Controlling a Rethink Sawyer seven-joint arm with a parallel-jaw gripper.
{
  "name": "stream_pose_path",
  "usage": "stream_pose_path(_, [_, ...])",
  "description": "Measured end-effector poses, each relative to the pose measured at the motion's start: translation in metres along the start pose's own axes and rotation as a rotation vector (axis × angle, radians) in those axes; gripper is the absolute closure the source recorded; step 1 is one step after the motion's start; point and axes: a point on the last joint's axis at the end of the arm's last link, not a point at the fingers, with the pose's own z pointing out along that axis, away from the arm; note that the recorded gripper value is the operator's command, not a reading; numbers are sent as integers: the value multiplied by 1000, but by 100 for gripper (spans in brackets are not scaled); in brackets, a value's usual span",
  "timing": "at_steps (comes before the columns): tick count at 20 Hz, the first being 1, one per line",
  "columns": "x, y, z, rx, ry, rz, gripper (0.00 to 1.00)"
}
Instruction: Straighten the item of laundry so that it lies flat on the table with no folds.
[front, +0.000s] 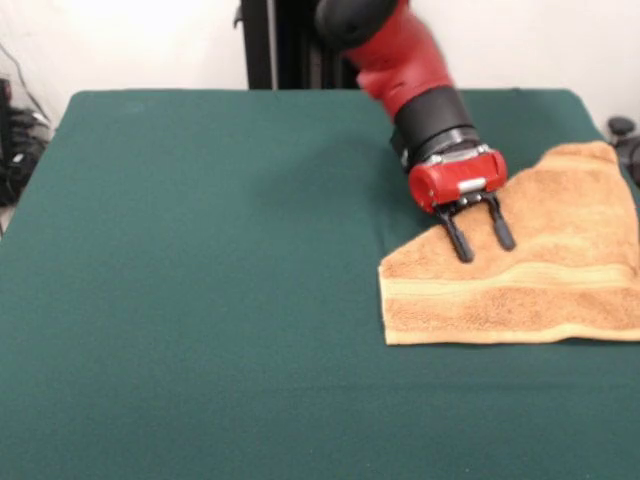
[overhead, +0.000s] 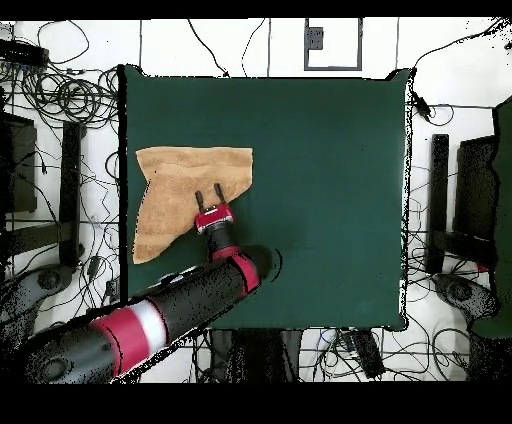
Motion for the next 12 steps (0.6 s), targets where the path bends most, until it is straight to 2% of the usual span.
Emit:
stream_pose_path(5, [-11,10,-17,162,109,-212,0])
stream_pose_path(8, [-12,3,-30,235,174,-291,0])
stream_pose_path(10, [-11,-11,-43,302,227,-349,0])
stream_pose_path(12, [-8,-21,-50,337,258,-377,0])
